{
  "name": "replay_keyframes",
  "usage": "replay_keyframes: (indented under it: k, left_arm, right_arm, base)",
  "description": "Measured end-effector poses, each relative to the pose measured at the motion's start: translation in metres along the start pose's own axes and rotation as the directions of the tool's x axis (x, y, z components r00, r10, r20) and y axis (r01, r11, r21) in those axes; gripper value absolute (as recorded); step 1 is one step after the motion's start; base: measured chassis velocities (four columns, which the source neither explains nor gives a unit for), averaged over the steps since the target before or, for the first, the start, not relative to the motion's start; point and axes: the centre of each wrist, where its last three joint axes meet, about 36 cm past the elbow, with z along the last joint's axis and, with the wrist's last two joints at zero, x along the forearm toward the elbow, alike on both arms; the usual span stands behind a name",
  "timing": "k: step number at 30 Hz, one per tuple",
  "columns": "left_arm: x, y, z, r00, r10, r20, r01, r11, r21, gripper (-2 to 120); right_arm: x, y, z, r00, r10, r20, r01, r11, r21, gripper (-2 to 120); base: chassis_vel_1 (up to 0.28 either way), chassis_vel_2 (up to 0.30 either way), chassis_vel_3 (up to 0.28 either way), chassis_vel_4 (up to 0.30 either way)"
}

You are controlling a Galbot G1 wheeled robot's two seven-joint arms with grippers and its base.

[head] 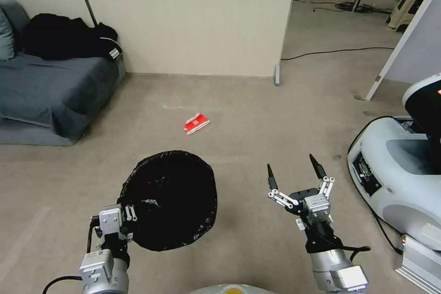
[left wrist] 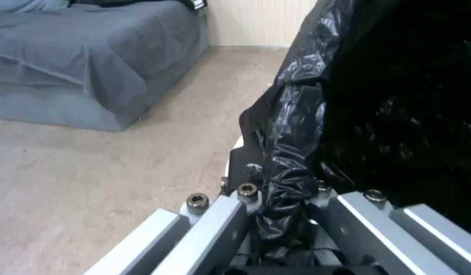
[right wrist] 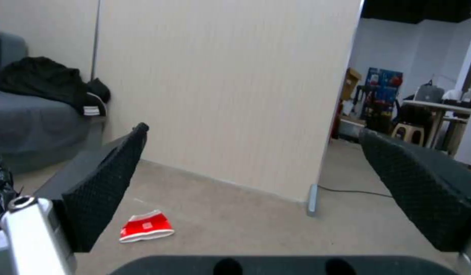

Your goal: Pick up the trash bin, then pick up the garbage from the floor and place it into the trash bin.

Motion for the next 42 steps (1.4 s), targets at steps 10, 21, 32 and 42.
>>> replay_keyframes:
  k: [10,21,32,42]
  left_arm:
    - [-0.0003,0.0018,-0.0004,1.000,-0.002,0.005,0.002,1.000,-0.006,1]
    - [-0.0004,0.0024,-0.0004,1.000,-0.006,0.005,0.006,1.000,-0.008,1]
    - [-0.0006,0.0024,-0.0008,1.000,-0.008,0.007,0.008,1.000,-0.007,1]
    - [-0.0008,0.0019,-0.0010,1.000,-0.008,0.008,0.008,1.000,-0.005,1]
  right_arm:
    - [0.0009,0.0002,0.0005,1.000,-0.001,-0.004,0.001,1.000,0.004,100]
    - [0.0011,0.0007,0.0011,1.000,-0.002,-0.008,0.002,1.000,0.002,100]
    - [0.0007,0.0010,0.0014,1.000,0.000,-0.003,0.000,1.000,0.003,100]
    - [0.0003,0.0010,0.0017,1.000,-0.001,0.014,0.001,1.000,0.004,100]
  base:
    - [-0.223,0.227,0.232,-0.234]
    - [-0.247,0.249,0.252,-0.252]
    - [-0.236,0.226,0.233,-0.235]
    - [-0.080,0.054,0.070,-0.066]
